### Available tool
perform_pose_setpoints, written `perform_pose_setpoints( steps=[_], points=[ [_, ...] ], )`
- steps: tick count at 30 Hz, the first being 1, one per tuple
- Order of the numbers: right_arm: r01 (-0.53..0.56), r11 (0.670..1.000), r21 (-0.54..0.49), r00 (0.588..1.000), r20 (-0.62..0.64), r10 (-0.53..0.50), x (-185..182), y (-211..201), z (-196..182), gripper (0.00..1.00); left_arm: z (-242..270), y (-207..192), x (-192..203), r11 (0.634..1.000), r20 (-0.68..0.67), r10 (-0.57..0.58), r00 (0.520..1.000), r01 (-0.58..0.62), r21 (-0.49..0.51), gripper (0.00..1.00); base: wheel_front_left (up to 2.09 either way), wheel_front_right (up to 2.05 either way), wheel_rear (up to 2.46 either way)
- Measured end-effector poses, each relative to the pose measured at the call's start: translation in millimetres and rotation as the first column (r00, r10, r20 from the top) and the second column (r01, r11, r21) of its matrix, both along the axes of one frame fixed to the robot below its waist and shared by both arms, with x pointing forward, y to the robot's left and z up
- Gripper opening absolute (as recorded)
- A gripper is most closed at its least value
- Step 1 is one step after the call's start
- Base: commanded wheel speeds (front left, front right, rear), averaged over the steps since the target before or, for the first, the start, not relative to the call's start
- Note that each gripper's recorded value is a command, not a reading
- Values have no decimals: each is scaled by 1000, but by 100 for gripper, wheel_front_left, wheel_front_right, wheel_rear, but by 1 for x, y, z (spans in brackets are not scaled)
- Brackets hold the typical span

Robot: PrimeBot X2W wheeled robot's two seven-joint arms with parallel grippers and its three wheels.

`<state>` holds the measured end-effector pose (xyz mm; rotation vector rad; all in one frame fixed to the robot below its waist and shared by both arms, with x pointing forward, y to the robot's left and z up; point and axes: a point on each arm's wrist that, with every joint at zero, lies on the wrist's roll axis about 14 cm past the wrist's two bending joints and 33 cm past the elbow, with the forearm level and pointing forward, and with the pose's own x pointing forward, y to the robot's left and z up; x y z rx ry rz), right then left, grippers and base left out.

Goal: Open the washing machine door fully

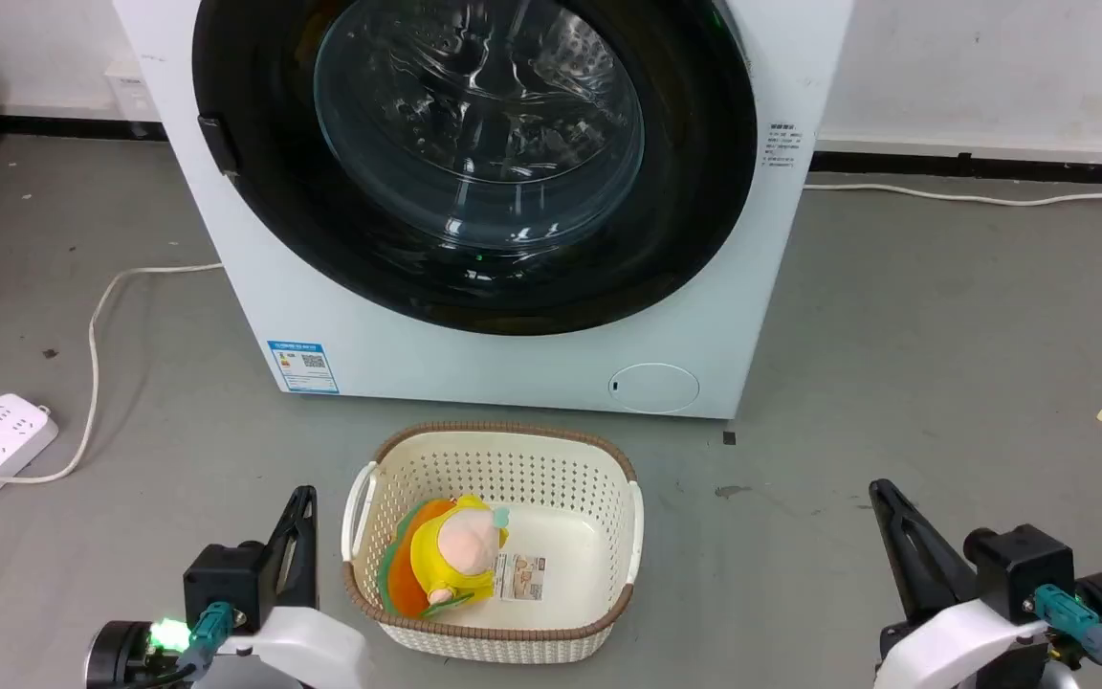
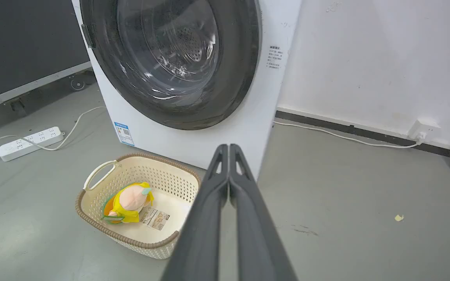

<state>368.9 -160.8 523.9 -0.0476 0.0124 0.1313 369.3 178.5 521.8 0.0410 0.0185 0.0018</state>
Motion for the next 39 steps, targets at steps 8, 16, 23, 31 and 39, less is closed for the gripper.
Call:
perform_pose_setpoints(
  steps=[8, 16, 23, 31, 39],
  points=[
    [0, 1000, 0, 1000, 0, 0, 0, 0, 0, 0, 0, 0, 0, 1000, 0, 0, 1000, 0, 0, 0, 0, 0, 0],
    [0, 1000, -1, 1000, 0, 0, 0, 0, 0, 0, 0, 0, 0, 1000, 0, -1, 1000, 1, 0, 0, 0, 0, 0],
    [0, 1000, -1, 1000, 0, 0, 0, 0, 0, 0, 0, 0, 0, 1000, 0, 0, 1000, 0, 0, 0, 0, 0, 0],
    [0, 1000, -1, 1000, 0, 0, 0, 0, 0, 0, 0, 0, 0, 1000, 0, -1, 1000, 1, 0, 0, 0, 0, 0],
    [0, 1000, -1, 1000, 0, 0, 0, 0, 0, 0, 0, 0, 0, 1000, 0, -1, 1000, 1, 0, 0, 0, 0, 0]
  ],
)
